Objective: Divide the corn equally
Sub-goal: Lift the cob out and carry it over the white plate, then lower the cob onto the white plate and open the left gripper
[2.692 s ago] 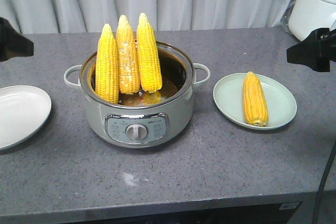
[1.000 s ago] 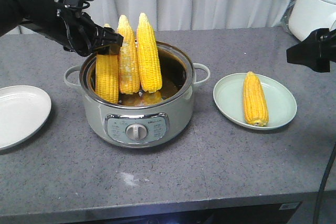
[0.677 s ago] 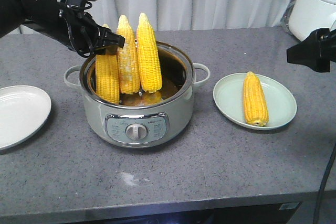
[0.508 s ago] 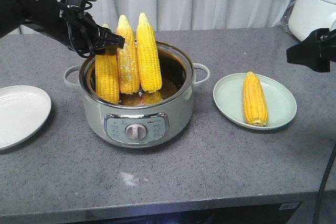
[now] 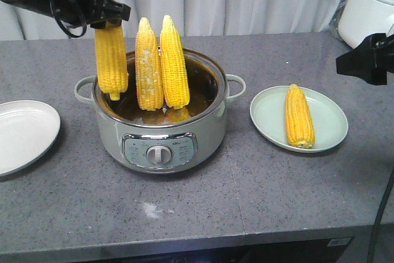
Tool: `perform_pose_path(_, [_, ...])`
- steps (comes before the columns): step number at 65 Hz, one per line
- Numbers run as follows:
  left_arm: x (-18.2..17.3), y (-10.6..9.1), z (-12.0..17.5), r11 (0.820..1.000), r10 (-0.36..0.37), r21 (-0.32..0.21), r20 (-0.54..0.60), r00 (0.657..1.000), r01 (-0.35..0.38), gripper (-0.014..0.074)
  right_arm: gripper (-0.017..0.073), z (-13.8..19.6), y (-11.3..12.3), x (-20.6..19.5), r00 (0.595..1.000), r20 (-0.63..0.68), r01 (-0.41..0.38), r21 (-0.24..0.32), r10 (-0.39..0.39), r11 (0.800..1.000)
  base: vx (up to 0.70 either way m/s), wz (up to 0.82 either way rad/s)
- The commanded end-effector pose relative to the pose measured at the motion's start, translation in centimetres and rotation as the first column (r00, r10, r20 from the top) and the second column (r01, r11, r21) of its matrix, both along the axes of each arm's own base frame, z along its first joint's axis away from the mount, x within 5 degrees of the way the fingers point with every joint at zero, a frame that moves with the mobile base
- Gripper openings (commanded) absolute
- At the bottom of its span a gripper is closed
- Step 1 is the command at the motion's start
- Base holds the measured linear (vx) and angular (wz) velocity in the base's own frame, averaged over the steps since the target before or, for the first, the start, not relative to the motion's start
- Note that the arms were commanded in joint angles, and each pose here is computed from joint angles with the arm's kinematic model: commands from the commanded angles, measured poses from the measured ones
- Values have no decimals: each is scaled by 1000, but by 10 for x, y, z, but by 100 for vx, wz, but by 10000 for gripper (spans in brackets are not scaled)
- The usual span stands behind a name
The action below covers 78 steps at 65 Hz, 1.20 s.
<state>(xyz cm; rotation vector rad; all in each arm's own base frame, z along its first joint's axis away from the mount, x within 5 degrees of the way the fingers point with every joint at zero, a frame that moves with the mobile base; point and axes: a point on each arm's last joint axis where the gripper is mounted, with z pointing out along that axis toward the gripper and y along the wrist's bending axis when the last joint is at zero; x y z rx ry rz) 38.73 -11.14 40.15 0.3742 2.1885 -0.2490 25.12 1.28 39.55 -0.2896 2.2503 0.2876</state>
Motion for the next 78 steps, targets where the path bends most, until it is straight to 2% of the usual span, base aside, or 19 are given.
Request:
perform_pose_path(1, [-22,9,57,999,20,-36,203,979,-13,104,594,17,-2,-4,995,92,23,12,-24,1000,0,0])
perform_pose_path(10, [-32,17,77,998,53,8,218,974,-56,104,594,16,-2,-4,996,89,21,12,-22,1000,0,0])
perform_pose_path(15, [-35,25,79,991,107,63,182,977,-120,104,594,16,-1,-4,996,87,20,12,-21,1000,0,0])
perform_pose_path(19, [-37,32,76,977,172,105,140,975,-187,104,594,16,-1,-4,996,86,20,12,-21,1000,0,0])
perform_pose_path(27, [-41,45,65,935,302,184,32,953,-303,104,594,16,-1,-4,996,86,20,12,-21,1000,0,0])
perform_pose_path(30, [-41,50,61,923,327,216,-2,945,-319,104,594,16,-1,-4,996,86,20,12,-21,1000,0,0])
perform_pose_path(39, [-37,65,47,902,375,268,-97,922,-338,104,594,16,-1,-4,996,86,20,12,-21,1000,0,0])
perform_pose_path(48, [-30,84,31,886,420,282,-152,895,-368,104,594,16,-1,-4,996,86,19,12,-20,1000,0,0])
perform_pose_path(53, [-27,99,13,876,448,299,-211,869,-379,104,594,16,-1,-4,996,86,19,12,-20,1000,0,0])
perform_pose_path(65, [-24,122,-28,872,479,285,-328,814,-398,104,594,16,-1,-4,996,86,19,12,-20,1000,0,0])
perform_pose_path(71, [-22,133,-50,862,499,304,-367,785,-405,104,594,16,-1,-4,996,86,19,14,-20,1000,0,0])
perform_pose_path(78, [-16,141,-67,858,510,299,-385,769,-419,104,594,16,-1,-4,996,86,19,16,-20,1000,0,0])
